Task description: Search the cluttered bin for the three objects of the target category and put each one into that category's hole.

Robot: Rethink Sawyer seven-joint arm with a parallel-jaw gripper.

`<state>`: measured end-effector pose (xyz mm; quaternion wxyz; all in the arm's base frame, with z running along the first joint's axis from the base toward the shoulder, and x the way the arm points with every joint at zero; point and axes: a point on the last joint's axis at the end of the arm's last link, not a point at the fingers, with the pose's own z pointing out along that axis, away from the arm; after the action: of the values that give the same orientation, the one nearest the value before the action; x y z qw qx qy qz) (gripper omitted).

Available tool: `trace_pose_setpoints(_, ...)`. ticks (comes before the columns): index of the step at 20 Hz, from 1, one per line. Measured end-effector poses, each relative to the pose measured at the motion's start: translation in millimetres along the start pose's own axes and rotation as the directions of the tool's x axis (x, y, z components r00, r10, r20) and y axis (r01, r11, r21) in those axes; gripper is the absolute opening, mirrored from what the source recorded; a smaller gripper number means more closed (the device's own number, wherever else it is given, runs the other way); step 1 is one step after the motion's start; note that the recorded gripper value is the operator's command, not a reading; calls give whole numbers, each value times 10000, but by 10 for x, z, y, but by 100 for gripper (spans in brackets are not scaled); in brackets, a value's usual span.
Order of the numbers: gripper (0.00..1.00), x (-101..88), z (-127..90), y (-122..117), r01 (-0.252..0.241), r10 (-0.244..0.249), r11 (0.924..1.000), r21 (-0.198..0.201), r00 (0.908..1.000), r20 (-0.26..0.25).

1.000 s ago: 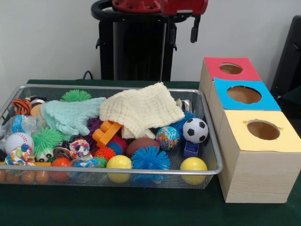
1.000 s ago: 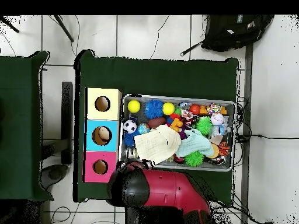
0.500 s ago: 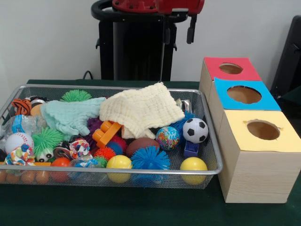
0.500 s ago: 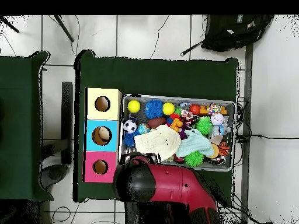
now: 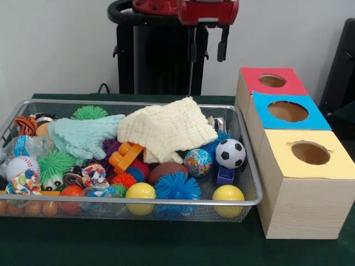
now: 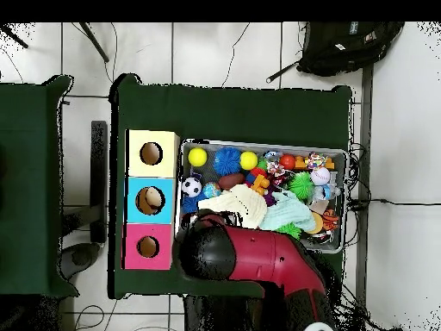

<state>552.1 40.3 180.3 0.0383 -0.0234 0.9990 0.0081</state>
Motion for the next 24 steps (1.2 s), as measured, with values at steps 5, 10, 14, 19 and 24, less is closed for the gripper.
trace_pose_setpoints(5,100,-112,75,-33,-26,26,10000,-27,10000,39)
trace_pose_setpoints(10,100,-220,148,-90,112,-112,9999,65,9999,121)
trace_pose_setpoints(14,100,-290,168,-162,206,-210,9996,191,9995,230)
trace_pose_setpoints(19,100,-396,153,-279,287,-305,9988,393,9985,444)
trace_pose_setpoints(24,100,-503,109,-394,317,-357,9977,591,9970,690)
